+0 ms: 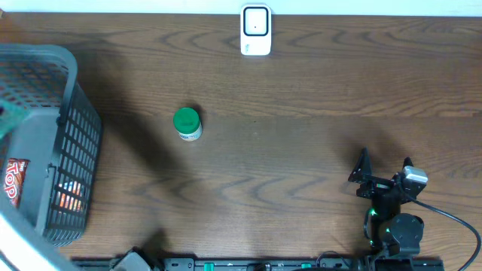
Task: Scan the item barcode
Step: 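Carry the green pack out and release it beside the bottle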
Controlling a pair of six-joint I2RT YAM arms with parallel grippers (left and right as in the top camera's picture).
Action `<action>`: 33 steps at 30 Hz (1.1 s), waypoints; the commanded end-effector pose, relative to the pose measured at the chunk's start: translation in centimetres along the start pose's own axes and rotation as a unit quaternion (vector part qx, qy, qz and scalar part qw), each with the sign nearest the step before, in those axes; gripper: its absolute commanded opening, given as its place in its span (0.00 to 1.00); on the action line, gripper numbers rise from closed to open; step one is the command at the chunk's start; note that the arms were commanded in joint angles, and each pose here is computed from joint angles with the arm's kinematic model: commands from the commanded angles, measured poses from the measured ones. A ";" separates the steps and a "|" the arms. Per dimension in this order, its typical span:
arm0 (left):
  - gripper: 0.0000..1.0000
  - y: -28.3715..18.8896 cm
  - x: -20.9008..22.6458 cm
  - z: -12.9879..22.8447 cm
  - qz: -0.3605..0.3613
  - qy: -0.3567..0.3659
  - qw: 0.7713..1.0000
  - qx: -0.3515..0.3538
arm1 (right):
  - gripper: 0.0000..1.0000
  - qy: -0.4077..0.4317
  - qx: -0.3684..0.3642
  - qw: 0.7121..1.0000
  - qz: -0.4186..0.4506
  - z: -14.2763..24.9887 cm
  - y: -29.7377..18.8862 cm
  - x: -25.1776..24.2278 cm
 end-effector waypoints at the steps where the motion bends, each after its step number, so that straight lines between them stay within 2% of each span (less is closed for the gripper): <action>1: 0.13 -6.0 -6.1 1.4 0.250 0.024 0.968 -0.026 | 0.99 -0.007 0.001 1.000 0.004 0.1 0.0 -0.1; 5: 0.13 -8.5 -11.0 4.8 0.381 0.092 0.920 0.018 | 0.99 -0.007 0.001 1.000 0.004 0.1 0.0 -0.1; 9: 0.14 -6.6 -15.4 9.3 0.416 0.164 0.890 0.092 | 0.99 -0.007 0.001 1.000 0.004 0.1 0.0 -0.1; 12: 0.14 -3.5 -19.3 14.0 0.407 0.228 0.873 0.145 | 0.99 -0.007 0.001 1.000 0.004 0.1 0.0 -0.1; 13: 0.14 -1.3 -21.7 17.5 0.389 0.271 0.863 0.174 | 0.99 -0.007 0.001 1.000 0.004 0.1 0.0 -0.1; 15: 0.14 0.9 -24.0 21.3 0.360 0.316 0.855 0.199 | 0.99 -0.007 0.001 1.000 0.003 0.1 0.0 -0.1; 22: 0.14 8.5 -30.0 33.2 0.261 0.408 0.830 0.277 | 0.99 -0.007 0.001 1.000 0.004 0.1 0.0 -0.1; 28: 0.14 13.3 -30.1 38.1 0.209 0.425 0.821 0.320 | 0.99 -0.007 0.001 1.000 0.004 0.1 0.0 -0.1; 29: 0.17 13.7 -30.0 38.4 0.205 0.425 0.820 0.323 | 0.99 -0.007 0.001 1.000 0.003 0.1 0.0 -0.1; 30: 0.35 14.1 -29.9 38.8 0.202 0.426 0.819 0.326 | 0.99 -0.007 0.001 1.000 0.004 0.1 0.0 -0.1; 31: 0.59 14.3 -29.9 38.7 0.202 0.425 0.820 0.325 | 0.99 -0.007 0.001 1.000 0.004 0.1 0.0 -0.1; 32: 0.74 14.2 -30.1 38.5 0.207 0.427 0.820 0.320 | 0.99 -0.007 0.001 1.000 0.004 0.1 0.0 -0.1; 33: 0.83 14.0 -30.3 38.0 0.213 0.431 0.819 0.313 | 0.99 -0.007 0.001 1.000 0.004 0.1 0.0 -0.1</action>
Point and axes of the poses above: each gripper's point midway between its finger pads, its own y axis out along the fingers, its own x axis along the line the jaws close on, z = x × y, the point moved 10 cm from there along -y, back along the fingers, and after that the axes turned 12 degrees about y, right-handed, at the moved point
